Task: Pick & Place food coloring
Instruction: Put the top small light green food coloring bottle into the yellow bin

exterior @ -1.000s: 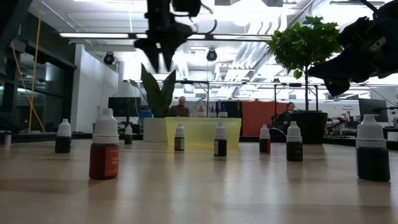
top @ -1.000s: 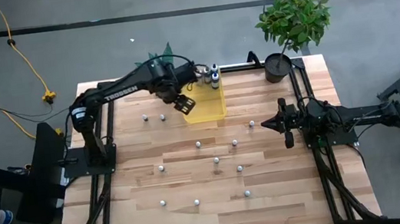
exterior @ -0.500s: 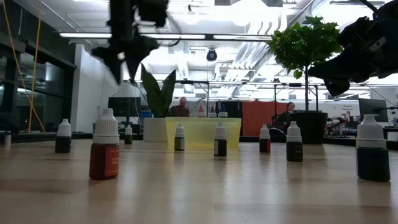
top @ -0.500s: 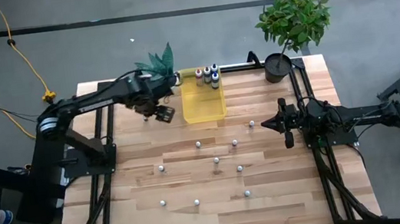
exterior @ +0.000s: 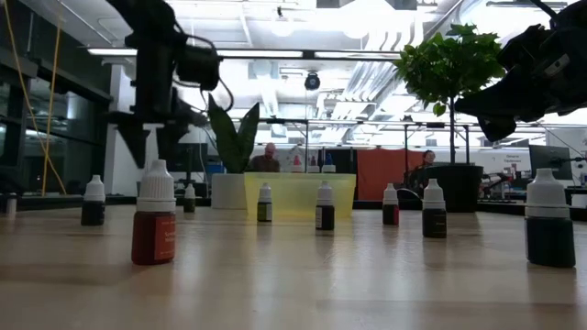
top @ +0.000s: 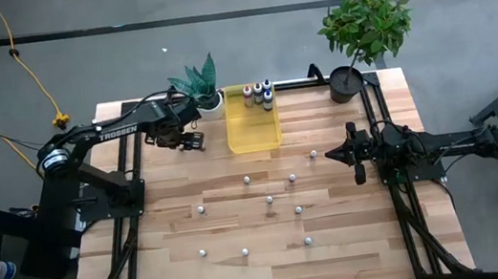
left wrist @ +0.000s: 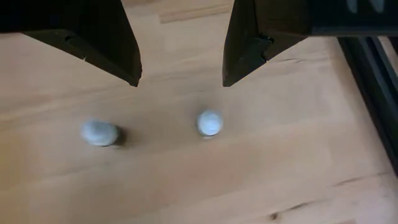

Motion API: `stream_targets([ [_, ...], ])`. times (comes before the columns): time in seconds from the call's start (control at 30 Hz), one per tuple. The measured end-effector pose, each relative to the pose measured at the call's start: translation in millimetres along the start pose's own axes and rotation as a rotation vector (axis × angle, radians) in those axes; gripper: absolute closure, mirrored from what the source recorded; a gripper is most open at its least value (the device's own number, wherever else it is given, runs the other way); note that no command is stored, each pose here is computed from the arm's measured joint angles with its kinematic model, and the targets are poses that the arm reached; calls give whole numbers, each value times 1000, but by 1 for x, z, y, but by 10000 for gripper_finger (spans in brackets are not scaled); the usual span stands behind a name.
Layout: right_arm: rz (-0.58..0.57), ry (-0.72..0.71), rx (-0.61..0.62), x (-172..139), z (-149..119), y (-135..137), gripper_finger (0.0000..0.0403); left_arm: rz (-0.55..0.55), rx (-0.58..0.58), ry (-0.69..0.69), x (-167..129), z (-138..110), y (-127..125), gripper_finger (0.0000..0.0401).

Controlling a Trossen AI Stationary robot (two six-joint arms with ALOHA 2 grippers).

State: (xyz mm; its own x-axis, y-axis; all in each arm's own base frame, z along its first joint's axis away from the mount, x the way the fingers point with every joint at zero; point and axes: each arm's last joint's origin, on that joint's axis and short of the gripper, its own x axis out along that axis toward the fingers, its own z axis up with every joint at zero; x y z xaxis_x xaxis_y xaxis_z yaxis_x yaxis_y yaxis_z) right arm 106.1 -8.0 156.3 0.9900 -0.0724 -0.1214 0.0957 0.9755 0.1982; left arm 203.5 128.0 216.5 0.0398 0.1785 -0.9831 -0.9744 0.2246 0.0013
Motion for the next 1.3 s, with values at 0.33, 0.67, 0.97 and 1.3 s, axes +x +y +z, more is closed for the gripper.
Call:
stream_targets([
  [0.33, 0, 0, 0, 0, 0, 0, 402, 11, -56, -20, 23, 7, 15, 188],
  [0.67, 1, 0, 0, 0, 0, 0, 402, 20, -40, 3, 38, 14, 13, 188],
  [0.97, 0, 0, 0, 0, 0, 0, 402, 12, -30, 8, 38, 14, 13, 194],
  [1.3, 0, 0, 0, 0, 0, 0, 402, 29, -18, 2, 38, 14, 14, 276],
])
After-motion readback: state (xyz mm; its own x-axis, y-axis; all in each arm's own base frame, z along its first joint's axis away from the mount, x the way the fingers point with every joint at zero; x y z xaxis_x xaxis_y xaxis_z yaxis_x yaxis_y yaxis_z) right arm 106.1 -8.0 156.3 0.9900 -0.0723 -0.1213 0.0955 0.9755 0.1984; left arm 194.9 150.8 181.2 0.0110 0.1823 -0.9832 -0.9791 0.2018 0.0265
